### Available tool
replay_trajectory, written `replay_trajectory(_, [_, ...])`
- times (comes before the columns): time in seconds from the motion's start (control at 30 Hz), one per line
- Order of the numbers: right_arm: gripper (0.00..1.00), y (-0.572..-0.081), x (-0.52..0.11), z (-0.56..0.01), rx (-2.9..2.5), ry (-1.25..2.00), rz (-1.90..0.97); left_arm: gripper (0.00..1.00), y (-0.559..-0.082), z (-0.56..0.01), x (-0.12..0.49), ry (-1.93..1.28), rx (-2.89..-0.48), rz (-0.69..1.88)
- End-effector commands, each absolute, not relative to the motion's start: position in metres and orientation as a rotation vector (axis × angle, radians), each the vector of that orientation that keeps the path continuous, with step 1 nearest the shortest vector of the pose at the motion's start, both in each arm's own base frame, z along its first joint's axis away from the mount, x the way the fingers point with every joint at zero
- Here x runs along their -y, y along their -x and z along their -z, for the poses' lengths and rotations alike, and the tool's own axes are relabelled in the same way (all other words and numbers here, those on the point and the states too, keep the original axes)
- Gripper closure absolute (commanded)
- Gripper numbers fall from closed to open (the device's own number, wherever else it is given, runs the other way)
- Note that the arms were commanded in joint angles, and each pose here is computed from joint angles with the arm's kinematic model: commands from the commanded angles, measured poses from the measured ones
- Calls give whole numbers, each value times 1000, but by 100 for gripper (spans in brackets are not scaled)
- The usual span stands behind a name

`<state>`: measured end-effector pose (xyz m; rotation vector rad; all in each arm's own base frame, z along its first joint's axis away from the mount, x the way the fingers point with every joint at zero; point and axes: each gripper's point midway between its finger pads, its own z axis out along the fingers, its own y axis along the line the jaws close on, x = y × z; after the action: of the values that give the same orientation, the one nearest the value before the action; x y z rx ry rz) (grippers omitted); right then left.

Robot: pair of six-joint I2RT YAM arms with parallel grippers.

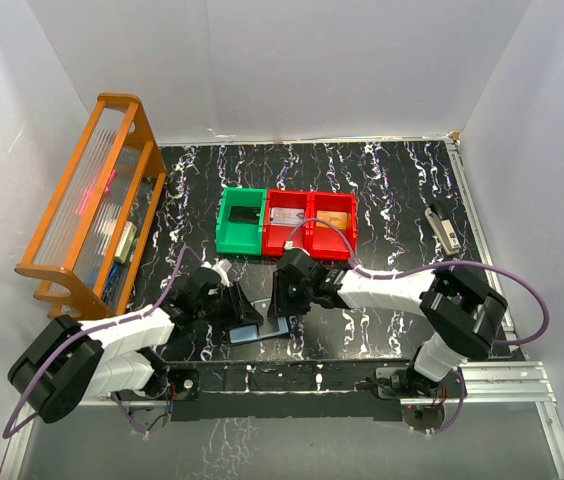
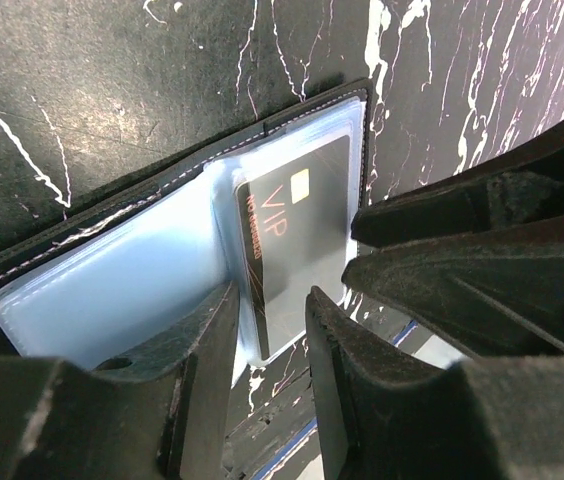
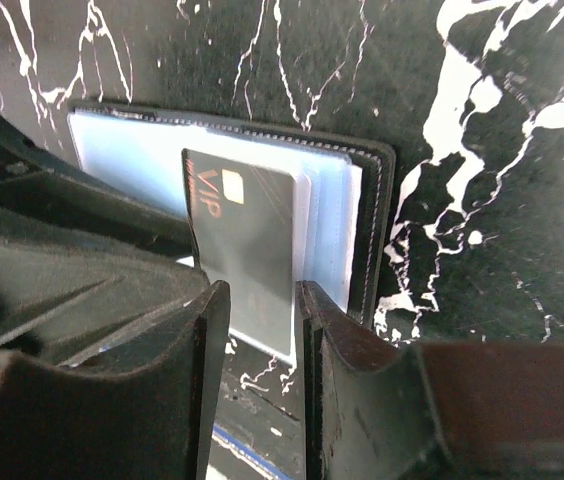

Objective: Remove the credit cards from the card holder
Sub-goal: Remove the credit card from the card holder.

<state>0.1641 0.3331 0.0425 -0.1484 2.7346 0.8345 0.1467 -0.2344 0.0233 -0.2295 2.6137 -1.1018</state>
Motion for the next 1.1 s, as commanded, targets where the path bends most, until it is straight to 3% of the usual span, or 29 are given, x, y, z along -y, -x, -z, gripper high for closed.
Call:
replay_trajectory(0.0, [68, -190, -326, -59, -2639, 84, -685, 66, -148, -34, 234, 201, -2607, 1086])
replay_trajectory(0.43, [68, -179, -353, -67, -2614, 139, -920, 59, -152, -57, 204, 138, -2602, 849])
replay_trajectory(1.07, [68, -178, -335, -42, -2675, 93, -787, 65, -130, -24, 172, 130, -2721, 660])
